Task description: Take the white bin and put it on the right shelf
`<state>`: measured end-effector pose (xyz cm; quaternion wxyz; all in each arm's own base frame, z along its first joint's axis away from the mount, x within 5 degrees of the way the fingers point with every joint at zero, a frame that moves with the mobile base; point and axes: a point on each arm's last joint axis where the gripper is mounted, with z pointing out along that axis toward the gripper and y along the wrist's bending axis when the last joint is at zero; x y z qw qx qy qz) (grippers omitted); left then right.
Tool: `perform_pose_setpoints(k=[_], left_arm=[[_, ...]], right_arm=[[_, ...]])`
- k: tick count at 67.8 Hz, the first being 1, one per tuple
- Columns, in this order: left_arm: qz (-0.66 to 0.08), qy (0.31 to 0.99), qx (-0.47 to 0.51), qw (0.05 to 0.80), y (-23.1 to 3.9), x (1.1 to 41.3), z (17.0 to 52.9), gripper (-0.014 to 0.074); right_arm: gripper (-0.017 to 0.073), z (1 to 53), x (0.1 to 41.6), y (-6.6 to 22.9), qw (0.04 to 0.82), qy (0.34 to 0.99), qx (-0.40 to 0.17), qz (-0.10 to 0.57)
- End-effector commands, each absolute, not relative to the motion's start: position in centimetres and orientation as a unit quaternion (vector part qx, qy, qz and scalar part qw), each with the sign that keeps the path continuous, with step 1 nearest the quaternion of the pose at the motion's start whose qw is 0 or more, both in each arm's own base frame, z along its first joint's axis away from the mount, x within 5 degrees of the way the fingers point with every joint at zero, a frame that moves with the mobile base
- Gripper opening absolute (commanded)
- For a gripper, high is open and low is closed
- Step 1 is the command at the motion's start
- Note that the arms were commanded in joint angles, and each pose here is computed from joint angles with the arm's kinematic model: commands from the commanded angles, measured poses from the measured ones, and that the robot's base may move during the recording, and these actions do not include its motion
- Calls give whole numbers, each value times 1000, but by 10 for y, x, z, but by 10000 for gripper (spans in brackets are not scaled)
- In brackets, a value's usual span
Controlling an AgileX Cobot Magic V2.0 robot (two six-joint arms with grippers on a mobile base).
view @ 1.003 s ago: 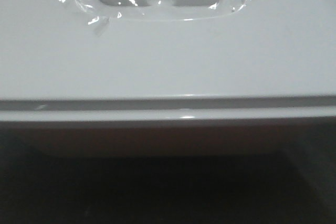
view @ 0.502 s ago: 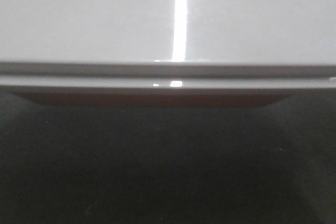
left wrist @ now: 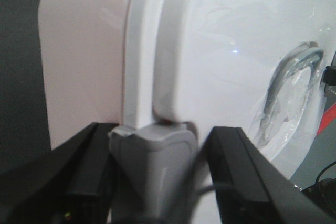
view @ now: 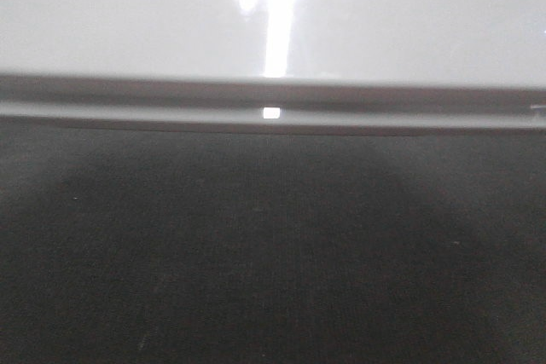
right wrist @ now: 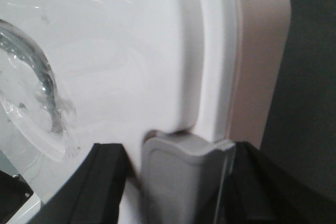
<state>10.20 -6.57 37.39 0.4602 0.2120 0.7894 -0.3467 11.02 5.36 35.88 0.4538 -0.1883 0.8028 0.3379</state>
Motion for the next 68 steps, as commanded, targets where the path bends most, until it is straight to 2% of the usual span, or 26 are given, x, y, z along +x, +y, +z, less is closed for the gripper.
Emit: perform_pose_setpoints(k=[1, 24, 68], left_arm=[[-414, 747, 220, 471, -74, 92, 394, 239], [-405, 752, 224, 469, -73, 93, 392, 239], [-404, 752, 222, 471, -73, 93, 392, 239]], right_arm=[[304, 379, 96, 66, 455, 754, -226, 416], [304, 386, 97, 67, 475, 734, -209, 439], [304, 386, 99, 65, 484, 734, -199, 433]])
